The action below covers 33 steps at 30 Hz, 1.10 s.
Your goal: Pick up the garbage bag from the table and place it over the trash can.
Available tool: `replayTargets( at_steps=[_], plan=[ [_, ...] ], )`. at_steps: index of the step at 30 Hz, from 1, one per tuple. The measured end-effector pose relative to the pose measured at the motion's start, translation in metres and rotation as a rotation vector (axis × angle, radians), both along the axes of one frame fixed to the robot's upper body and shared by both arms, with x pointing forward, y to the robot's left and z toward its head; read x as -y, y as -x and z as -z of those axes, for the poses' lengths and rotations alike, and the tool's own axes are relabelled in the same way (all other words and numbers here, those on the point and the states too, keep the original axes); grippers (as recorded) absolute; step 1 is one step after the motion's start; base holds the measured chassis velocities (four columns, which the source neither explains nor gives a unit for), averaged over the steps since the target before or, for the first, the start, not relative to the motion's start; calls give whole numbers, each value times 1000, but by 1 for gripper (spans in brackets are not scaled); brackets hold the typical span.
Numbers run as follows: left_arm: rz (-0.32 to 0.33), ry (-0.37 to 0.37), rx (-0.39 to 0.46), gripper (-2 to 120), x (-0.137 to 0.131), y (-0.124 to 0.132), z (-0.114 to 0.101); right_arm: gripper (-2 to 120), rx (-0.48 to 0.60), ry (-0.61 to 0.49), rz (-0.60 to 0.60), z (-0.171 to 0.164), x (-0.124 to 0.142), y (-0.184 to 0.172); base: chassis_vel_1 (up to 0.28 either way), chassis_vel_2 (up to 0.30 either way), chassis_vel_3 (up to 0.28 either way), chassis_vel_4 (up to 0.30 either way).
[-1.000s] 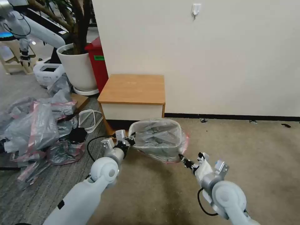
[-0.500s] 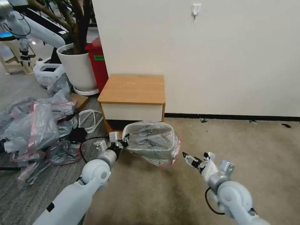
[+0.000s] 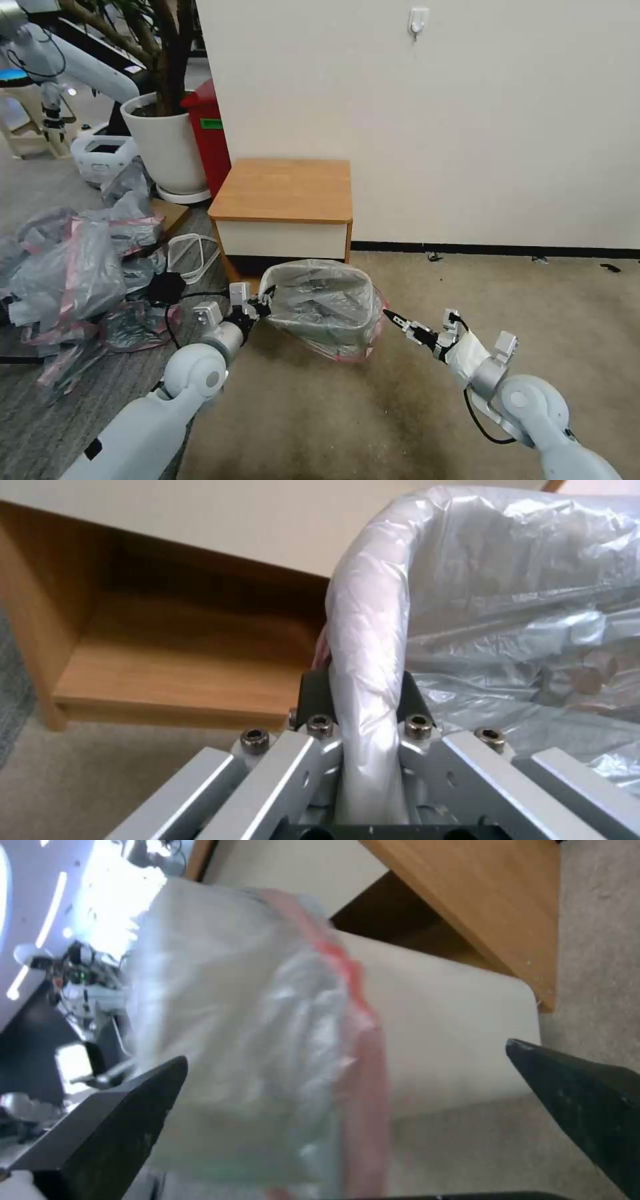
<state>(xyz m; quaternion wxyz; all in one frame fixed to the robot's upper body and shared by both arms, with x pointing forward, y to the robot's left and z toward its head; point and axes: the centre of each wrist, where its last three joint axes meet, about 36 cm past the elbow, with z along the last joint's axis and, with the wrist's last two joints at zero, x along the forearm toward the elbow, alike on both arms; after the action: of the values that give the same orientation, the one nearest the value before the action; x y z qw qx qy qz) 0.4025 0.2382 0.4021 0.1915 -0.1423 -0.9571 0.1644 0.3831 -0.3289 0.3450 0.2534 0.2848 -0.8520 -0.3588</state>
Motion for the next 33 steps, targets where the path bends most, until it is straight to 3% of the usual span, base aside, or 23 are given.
replayTargets(
  at_steps=[6, 14, 28, 33],
  plan=[
    [14, 7, 10, 3, 0, 6, -7, 110, -6, 19, -15, 10, 6, -12, 0, 0, 0, 0],
    [19, 8, 11, 3, 0, 7, -8, 96, 14, -4, -39, 11, 6, -16, 0, 0, 0, 0],
    [23, 12, 8, 3, 4, 6, -6, 91, 22, -2, -60, 12, 5, -21, 0, 0, 0, 0],
    [26, 10, 7, 3, 5, 7, -6, 80, 23, 8, -67, 12, 4, -23, 0, 0, 0, 0]
  ],
)
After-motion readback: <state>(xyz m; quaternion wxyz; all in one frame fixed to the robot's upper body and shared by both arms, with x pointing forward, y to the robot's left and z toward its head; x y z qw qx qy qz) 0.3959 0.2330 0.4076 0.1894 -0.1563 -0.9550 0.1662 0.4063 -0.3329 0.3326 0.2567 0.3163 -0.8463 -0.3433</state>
